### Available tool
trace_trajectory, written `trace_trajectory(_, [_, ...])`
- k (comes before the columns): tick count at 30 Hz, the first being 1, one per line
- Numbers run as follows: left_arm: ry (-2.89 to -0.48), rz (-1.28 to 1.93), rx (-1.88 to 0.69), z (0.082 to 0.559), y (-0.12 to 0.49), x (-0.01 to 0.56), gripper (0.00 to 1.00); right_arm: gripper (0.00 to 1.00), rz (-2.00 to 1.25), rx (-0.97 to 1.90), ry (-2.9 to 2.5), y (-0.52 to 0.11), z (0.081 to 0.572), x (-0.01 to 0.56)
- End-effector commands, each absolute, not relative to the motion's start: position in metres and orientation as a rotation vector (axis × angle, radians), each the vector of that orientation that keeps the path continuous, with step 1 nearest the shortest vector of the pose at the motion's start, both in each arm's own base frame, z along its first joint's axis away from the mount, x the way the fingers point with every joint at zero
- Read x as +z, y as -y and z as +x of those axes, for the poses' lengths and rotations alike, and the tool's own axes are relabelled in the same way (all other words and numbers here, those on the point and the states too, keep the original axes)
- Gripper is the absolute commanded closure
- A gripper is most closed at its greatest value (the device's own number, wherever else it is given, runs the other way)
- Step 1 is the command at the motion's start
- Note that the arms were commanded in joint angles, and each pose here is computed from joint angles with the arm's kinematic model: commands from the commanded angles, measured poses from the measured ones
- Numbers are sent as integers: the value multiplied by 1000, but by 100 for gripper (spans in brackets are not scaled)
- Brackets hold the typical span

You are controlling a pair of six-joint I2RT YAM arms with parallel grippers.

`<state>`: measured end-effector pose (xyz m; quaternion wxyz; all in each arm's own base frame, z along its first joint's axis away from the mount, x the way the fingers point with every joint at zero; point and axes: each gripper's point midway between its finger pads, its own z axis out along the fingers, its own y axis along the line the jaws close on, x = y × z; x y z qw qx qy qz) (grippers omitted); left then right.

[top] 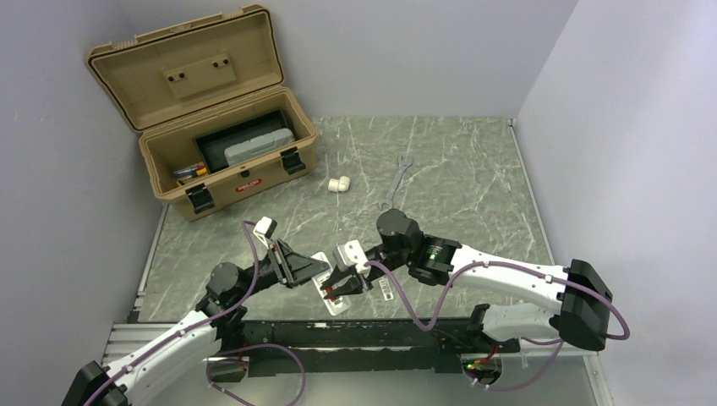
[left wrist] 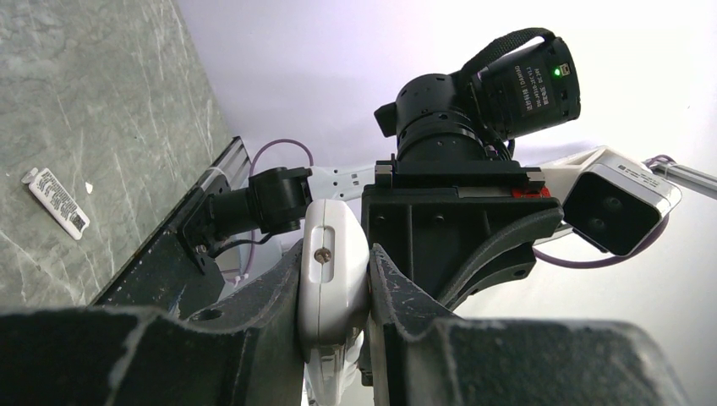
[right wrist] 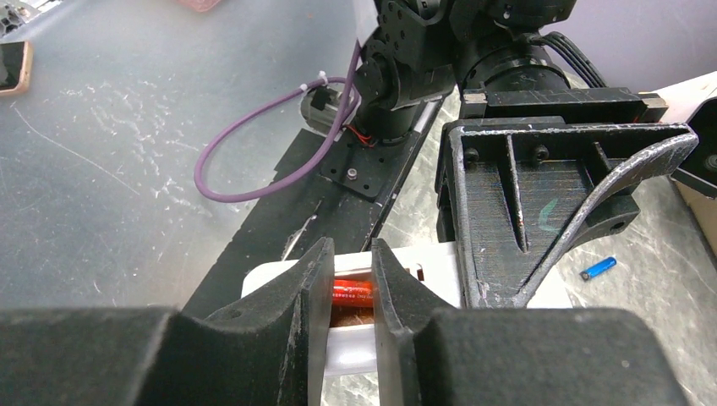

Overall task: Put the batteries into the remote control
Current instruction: Load the battery into the remote control.

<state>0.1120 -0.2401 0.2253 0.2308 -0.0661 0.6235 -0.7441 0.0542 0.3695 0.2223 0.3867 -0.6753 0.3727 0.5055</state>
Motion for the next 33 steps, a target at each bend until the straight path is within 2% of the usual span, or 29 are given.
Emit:
trace_trajectory(1, [-1559, -87, -2145, 97, 233, 258, 100, 74, -1723, 1262, -1070, -368, 63, 204])
trace_trajectory(19, [-1675, -101, -2031, 107, 239, 228, 100, 69, -1562, 1350, -899, -371, 54, 289])
trace_trajectory(26, [-1731, -82, -1964, 110, 242, 208, 100, 54, -1286, 1369, -1088, -357, 68, 317])
trace_trajectory(33, [-1701, 6, -1907, 110, 242, 206, 100, 40, -792, 1385, -1518, -327, 100, 295])
